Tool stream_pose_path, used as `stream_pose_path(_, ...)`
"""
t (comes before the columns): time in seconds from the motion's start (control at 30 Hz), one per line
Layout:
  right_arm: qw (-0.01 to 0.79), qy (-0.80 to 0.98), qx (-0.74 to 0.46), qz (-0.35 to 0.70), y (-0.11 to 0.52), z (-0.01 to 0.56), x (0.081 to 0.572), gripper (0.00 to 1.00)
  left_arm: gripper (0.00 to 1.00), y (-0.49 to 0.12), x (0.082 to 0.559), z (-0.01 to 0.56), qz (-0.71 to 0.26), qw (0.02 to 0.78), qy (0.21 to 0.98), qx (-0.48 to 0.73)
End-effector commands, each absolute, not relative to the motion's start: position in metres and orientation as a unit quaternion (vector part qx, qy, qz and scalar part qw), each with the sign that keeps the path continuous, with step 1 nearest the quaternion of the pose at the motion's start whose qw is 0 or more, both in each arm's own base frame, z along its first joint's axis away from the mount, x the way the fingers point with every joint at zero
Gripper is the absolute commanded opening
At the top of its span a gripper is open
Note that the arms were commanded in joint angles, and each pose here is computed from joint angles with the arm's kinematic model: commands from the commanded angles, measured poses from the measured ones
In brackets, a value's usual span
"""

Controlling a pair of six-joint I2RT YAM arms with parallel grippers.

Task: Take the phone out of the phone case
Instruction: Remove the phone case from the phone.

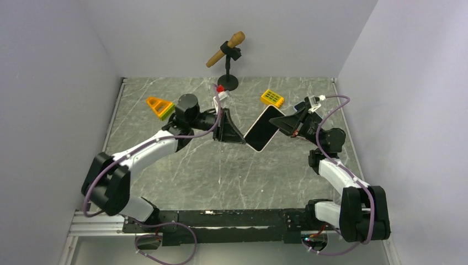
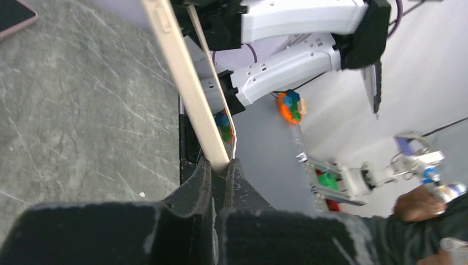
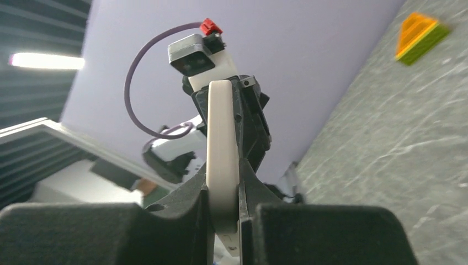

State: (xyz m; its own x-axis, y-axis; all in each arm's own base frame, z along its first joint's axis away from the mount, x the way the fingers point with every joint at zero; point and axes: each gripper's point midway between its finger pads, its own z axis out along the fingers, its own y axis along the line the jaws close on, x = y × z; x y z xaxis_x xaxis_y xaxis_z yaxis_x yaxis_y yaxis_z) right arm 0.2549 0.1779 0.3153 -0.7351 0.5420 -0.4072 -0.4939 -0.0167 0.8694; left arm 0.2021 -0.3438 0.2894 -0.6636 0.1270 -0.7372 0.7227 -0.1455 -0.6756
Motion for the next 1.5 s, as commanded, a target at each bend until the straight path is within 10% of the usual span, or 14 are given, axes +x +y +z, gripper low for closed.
stream_pose_path(0.0,0.313,0.51,0.039,0.8,0.18,0.361,0.229,0.0,0.0,-0.337,0.16,0.327,-0.646,0.348,0.489,0.473)
stream_pose_path(0.17,0.239,0.488,0.033,0.839,0.202,0.362,0.21,0.0,0.0,-0.33,0.145,0.346,-0.634,0.398,0.446,0.49)
stream_pose_path(0.47,0.261,0.463,0.01,0.847,0.211,0.373,0.196,0.0,0.0,-0.337,0.188,0.323,-0.587,0.391,0.591,0.391)
stream_pose_path(0.6,0.296,0.467,0.017,0.833,0.207,0.365,0.207,0.0,0.49,-0.321,0.174,0.307,-0.604,0.37,0.63,0.317)
stream_pose_path(0.73,0.323,0.473,0.047,0.818,0.205,0.353,0.222,0.0,0.74,-0.297,0.155,0.309,-0.646,0.391,0.618,0.219)
stream_pose_path(1.13,0.412,0.47,0.082,0.776,0.214,0.362,0.232,0.0,0.69,-0.313,0.15,0.342,-0.689,0.392,0.594,0.138)
stream_pose_path(1.47,0.42,0.471,0.081,0.771,0.22,0.365,0.229,0.0,0.32,-0.333,0.146,0.338,-0.708,0.375,0.579,0.151)
